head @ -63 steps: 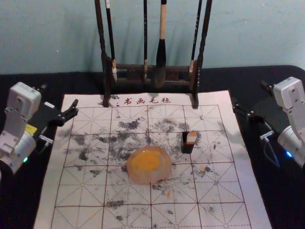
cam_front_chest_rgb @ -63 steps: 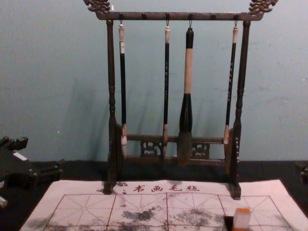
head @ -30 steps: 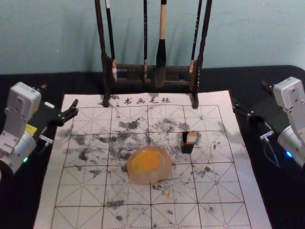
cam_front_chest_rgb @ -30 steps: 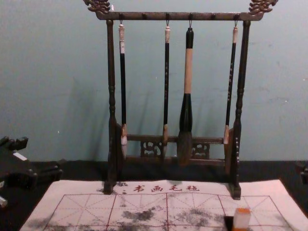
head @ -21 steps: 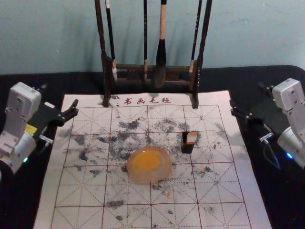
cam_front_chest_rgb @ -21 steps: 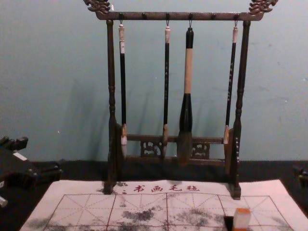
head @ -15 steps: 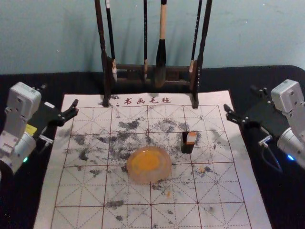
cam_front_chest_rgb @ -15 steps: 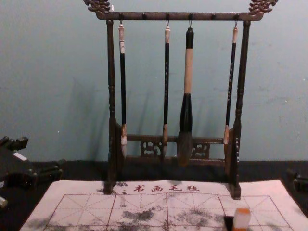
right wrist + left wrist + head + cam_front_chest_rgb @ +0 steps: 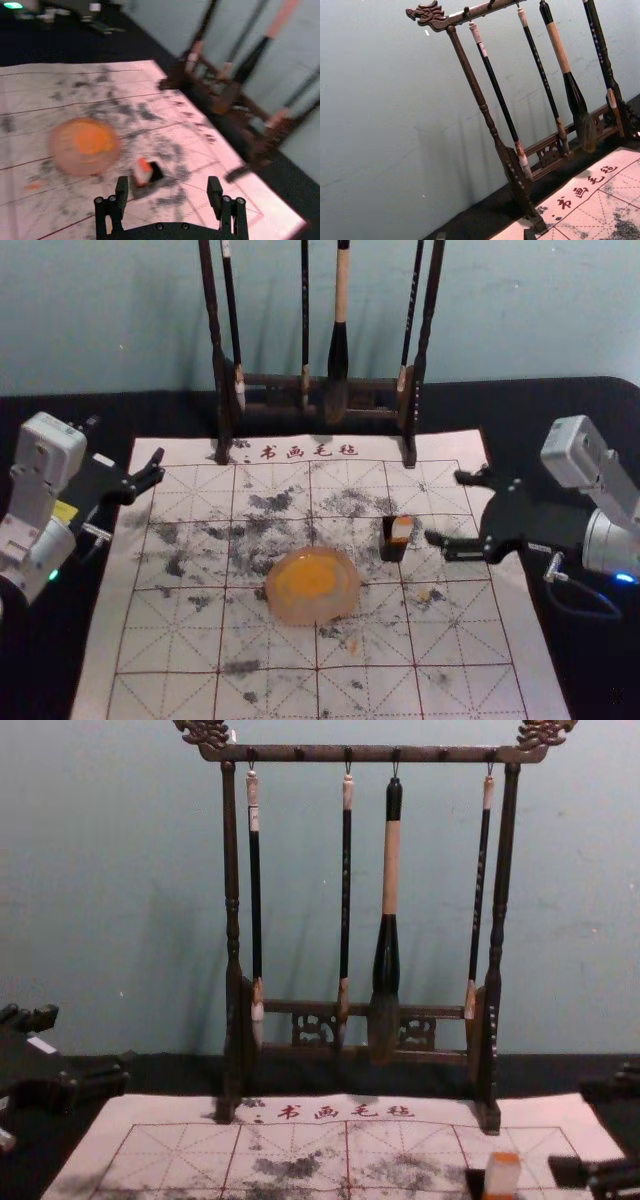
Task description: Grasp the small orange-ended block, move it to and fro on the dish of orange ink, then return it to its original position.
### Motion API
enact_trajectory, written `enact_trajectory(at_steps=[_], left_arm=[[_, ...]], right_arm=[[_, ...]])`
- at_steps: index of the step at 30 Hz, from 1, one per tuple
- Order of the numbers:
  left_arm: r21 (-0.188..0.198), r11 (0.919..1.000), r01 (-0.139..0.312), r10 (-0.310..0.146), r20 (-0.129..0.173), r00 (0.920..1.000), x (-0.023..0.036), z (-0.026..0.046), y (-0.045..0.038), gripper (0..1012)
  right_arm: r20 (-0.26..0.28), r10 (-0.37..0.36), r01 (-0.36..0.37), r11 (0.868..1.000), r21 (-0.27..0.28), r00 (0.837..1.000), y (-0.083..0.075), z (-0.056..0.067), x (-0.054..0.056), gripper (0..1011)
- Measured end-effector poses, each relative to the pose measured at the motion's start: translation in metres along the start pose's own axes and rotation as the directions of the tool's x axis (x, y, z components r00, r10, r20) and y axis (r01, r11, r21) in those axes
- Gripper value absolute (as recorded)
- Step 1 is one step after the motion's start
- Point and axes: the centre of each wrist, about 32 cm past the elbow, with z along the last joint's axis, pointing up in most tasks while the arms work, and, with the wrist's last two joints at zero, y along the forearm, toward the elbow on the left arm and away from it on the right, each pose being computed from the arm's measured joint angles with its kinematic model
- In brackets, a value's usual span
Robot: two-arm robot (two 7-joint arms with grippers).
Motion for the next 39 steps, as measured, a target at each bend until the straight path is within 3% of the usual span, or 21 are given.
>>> enact_trajectory(at_steps=[7,14,26,39], left_arm=[[0.0,1.0,0.0,0.0,0.0,1.0,0.0,0.0,0.0,1001],[0.0,1.0,0.0,0.0,0.0,1.0,0.0,0.0,0.0,1001],[0.0,1.0,0.0,0.0,0.0,1.0,0.0,0.0,0.0,1001],[0.0,1.0,0.0,0.0,0.0,1.0,0.0,0.0,0.0,1001]], right_arm=[[0.057,0.146,-0.144,0.989,-0.035,0.988,0.007,0.01,0.018,1000],[0.115,0.219,-0.213,0.975,-0.066,0.969,0.022,0.016,0.028,1000],[0.173,0.253,-0.239,0.966,-0.1,0.952,0.047,0.024,0.04,1000],[0.152,0.258,-0.239,0.962,-0.133,0.954,0.062,0.029,0.05,1000]])
